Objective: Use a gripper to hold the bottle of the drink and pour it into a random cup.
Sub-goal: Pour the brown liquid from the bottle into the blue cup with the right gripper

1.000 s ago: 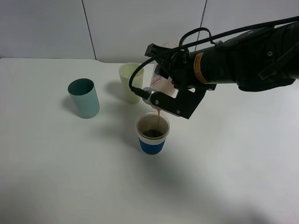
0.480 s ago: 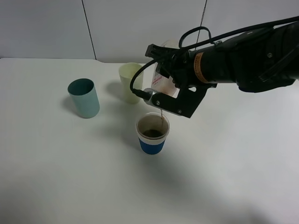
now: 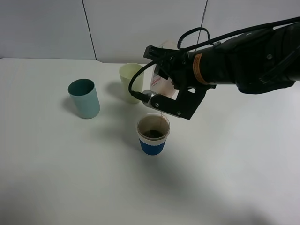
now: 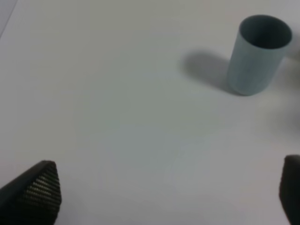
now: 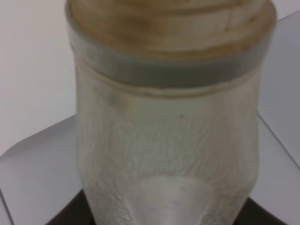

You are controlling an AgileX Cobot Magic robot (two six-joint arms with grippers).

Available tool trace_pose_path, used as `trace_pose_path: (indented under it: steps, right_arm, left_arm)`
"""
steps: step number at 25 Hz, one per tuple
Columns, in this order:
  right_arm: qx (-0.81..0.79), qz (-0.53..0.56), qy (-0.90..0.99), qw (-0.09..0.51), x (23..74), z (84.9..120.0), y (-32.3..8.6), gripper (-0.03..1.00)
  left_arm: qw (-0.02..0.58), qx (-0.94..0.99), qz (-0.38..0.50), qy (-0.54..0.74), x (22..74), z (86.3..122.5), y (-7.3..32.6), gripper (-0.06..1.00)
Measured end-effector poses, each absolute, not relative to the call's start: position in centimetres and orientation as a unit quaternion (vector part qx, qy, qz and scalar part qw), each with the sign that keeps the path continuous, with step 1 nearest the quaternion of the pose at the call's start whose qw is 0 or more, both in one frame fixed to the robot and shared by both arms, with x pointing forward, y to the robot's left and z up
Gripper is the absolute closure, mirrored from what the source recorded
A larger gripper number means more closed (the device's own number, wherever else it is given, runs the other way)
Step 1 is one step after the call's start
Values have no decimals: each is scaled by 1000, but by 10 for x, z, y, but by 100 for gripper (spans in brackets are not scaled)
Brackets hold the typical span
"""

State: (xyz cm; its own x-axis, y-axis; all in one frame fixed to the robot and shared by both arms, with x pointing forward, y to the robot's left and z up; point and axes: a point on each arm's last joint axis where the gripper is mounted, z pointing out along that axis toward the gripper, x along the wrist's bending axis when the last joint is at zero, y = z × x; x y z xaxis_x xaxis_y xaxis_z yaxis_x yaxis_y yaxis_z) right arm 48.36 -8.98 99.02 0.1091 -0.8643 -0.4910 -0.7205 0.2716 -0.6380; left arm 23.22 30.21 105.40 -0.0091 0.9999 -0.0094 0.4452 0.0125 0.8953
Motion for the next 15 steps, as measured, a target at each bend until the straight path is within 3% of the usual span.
trace_pose_path:
  steps: [15]
  right_arm:
    - [-625, -93, 632, 449, 472, 991, -77, 61]
  left_arm:
    - [374, 597, 371, 606, 232, 1054, 302, 2]
